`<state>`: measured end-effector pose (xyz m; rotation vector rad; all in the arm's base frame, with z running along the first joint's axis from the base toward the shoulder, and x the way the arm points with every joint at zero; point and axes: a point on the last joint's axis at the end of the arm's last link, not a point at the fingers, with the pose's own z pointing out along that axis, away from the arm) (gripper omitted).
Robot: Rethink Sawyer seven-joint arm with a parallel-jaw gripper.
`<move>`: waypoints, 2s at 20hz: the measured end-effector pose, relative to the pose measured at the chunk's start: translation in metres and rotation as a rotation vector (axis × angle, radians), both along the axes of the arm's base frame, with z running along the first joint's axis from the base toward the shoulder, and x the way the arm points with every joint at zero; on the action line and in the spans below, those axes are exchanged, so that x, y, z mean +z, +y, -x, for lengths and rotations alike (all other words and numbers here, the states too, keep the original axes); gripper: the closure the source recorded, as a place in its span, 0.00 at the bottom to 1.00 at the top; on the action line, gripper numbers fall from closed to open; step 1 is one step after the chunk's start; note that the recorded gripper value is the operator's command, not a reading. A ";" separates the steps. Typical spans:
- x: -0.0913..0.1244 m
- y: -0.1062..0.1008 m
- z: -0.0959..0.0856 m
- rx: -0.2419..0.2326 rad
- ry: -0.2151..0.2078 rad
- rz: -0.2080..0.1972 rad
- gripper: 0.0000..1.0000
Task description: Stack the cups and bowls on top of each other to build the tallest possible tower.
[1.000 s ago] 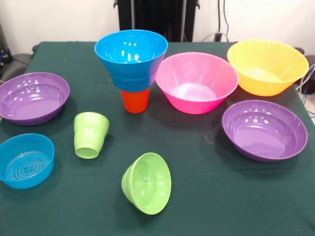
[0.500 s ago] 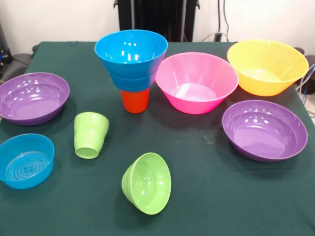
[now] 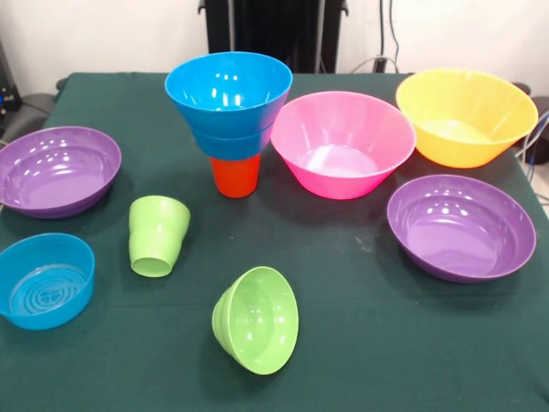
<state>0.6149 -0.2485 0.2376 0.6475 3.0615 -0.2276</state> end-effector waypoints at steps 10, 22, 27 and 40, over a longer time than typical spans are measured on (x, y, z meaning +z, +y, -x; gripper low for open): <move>-0.053 -0.015 -0.014 0.086 -0.141 0.044 0.00; -0.106 -0.008 0.005 0.170 -0.143 0.023 0.00; -0.133 0.001 0.017 0.219 -0.136 0.022 0.00; -0.170 0.012 0.038 0.310 -0.113 0.031 0.00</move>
